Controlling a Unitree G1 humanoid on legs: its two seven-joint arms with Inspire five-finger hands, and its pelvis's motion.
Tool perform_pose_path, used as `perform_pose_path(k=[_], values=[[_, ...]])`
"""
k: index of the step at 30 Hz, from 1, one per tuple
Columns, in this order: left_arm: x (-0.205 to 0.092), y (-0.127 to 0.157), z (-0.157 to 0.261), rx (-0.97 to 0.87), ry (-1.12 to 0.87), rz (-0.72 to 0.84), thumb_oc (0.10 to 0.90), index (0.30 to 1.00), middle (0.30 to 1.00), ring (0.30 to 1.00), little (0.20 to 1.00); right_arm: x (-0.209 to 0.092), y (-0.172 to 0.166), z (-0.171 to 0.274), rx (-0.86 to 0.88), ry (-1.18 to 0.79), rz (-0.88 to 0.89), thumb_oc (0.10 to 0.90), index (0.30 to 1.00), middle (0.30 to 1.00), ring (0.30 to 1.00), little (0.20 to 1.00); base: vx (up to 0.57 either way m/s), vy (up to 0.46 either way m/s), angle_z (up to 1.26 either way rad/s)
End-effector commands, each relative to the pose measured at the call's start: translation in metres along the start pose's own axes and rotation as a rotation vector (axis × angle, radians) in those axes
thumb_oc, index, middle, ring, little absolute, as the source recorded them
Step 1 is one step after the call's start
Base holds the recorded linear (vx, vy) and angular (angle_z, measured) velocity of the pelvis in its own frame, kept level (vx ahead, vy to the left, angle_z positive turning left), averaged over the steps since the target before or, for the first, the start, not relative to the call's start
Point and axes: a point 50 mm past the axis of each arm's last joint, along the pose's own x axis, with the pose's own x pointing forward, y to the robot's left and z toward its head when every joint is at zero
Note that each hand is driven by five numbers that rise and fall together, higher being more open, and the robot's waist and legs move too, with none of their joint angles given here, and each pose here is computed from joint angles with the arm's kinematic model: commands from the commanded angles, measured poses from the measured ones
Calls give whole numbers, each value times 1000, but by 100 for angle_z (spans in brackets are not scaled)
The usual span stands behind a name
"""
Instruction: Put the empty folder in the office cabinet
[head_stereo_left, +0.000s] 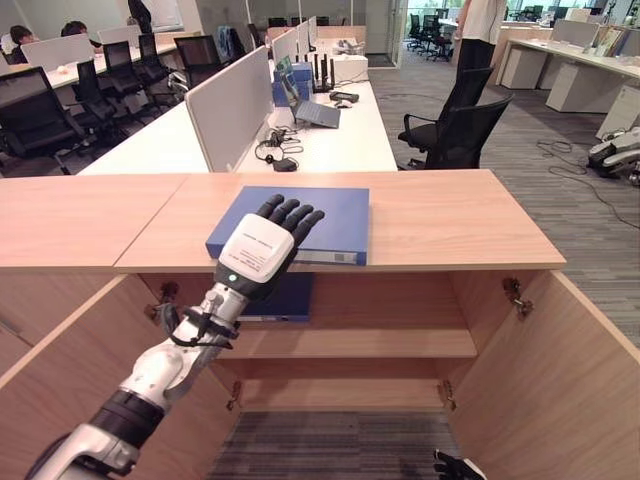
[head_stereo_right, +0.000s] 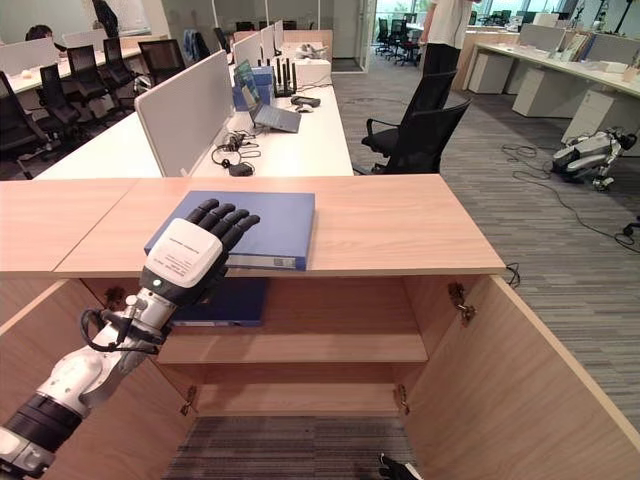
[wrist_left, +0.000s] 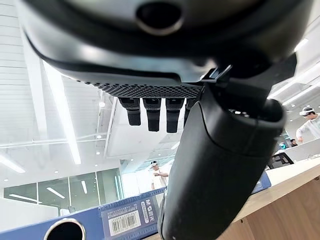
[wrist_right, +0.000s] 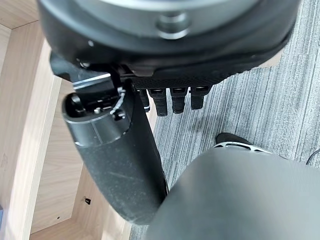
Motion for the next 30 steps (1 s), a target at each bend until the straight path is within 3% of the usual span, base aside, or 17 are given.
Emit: perform_pose_path(k=[1,19,30], values=[[61,54,-20,87,31,268,800,900,900,900,900,5,-12,17,-76,-43,-24,800,900,900,900,900,0,0,0],[67,26,-14,-84,148,202,800,900,900,900,900,5,-15,19,-71,-40,-46,800,900,900,900,900,3,1,-1],[75,22,-16,-86,176,182,800,900,900,900,900,5,-15,16,-85,-35,-44,800,900,900,900,900,0,0,0]])
